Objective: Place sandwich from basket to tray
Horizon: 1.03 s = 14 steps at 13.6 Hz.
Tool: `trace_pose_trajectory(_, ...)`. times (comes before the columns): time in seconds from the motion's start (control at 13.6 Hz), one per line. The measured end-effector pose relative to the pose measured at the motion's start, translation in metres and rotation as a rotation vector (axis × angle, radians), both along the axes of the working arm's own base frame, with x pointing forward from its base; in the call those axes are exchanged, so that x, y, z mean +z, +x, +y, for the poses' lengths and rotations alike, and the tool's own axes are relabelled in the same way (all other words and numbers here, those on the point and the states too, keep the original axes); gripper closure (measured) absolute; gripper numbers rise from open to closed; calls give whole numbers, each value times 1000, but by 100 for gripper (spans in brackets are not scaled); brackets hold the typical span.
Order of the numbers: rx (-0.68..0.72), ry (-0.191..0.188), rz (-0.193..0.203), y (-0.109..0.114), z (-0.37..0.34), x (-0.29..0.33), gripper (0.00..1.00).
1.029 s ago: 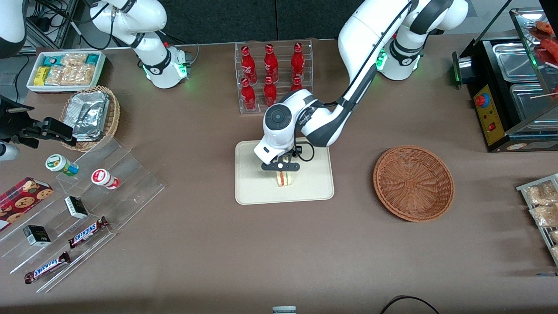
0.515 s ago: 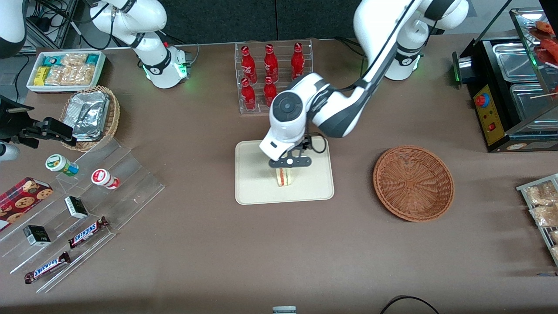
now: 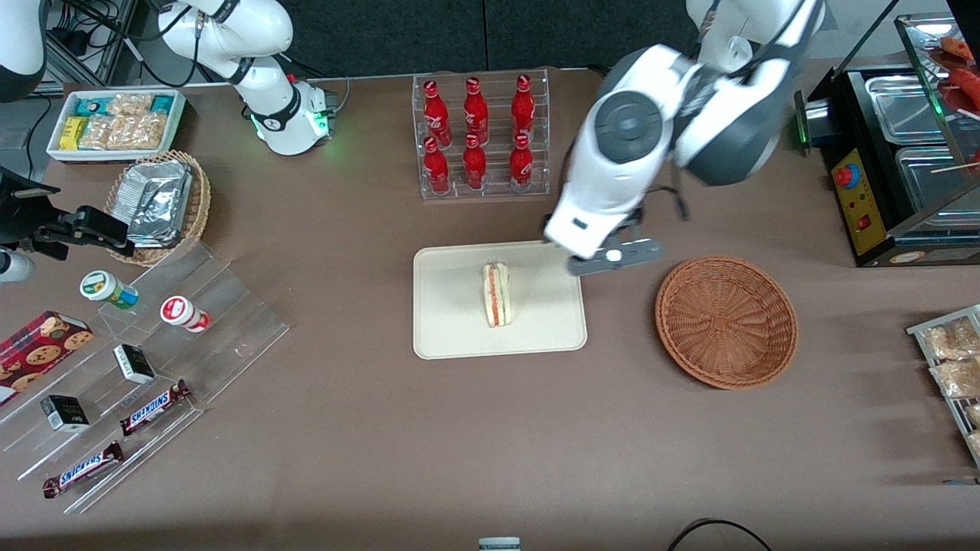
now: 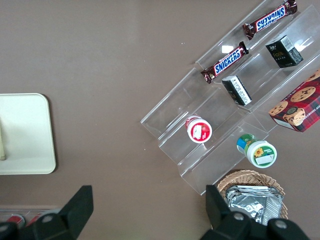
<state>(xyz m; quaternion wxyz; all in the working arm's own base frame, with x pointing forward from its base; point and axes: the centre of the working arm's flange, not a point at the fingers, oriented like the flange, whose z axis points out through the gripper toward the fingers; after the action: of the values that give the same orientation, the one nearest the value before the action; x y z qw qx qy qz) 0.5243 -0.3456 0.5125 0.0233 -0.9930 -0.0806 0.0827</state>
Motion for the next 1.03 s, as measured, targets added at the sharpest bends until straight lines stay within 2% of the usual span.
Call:
trace_pose_trajectory(0.15, -30, -11, 38, 10, 52, 22, 0)
trace_pose_trajectory(0.44, -108, -36, 73, 13, 146, 69, 0)
trace_pose_trajectory(0.59, -144, -57, 76, 12, 194, 88, 0)
trace_pose_trajectory(0.81, -161, -81, 52, 11, 254, 110, 0)
trace_pose_trajectory(1.03, -170, -82, 47, 4, 273, 120, 0)
